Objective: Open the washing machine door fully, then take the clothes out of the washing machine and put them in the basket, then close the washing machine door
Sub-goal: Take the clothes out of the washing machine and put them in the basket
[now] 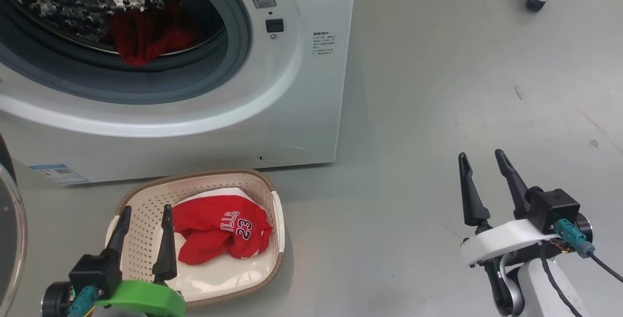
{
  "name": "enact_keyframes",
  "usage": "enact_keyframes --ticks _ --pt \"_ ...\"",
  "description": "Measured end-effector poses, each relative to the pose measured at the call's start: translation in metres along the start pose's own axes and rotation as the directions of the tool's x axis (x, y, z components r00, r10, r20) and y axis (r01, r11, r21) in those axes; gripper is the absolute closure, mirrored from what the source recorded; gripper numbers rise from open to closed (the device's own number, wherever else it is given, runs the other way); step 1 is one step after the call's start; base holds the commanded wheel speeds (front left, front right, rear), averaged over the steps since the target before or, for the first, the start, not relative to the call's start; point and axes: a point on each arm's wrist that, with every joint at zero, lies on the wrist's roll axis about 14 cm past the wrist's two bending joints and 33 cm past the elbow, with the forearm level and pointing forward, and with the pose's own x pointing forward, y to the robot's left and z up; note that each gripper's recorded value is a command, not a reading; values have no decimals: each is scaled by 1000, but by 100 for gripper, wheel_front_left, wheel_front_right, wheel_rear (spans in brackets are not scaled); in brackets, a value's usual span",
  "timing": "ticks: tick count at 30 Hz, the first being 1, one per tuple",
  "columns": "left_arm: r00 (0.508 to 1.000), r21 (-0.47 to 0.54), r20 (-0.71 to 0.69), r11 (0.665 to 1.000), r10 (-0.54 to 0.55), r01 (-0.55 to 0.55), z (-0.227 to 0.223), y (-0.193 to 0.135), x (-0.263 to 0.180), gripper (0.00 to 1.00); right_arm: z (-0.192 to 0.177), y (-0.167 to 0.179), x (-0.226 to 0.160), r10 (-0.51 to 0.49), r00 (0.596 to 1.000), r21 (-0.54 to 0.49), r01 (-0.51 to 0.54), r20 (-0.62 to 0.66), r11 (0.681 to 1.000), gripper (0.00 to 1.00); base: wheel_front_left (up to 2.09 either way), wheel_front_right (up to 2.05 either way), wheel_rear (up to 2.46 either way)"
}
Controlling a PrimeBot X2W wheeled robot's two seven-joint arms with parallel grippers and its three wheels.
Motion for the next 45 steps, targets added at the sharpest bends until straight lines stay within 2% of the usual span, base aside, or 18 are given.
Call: enact_keyframes --ticks 12,19,29,45 --pt "1000 1 -5 1000 3 -3 -6 -2 52 0 -29 1 25 15 998 13 -15 -66 1000 0 0 0 0" --pt "997 19 58 999 -43 42 7 -16 104 0 -39 -3 46 15 997 22 -13 -74 1000 0 0 0 0" --pt "994 80 85 995 -68 61 16 -11 174 0 -61 -14 58 -3 993 35 7 -121 999 0 0 0 0" --pt "999 122 -32 992 -32 35 7 1 254 0 -81 -38 53 -63 982 34 70 -178 997 0 0 0 0"
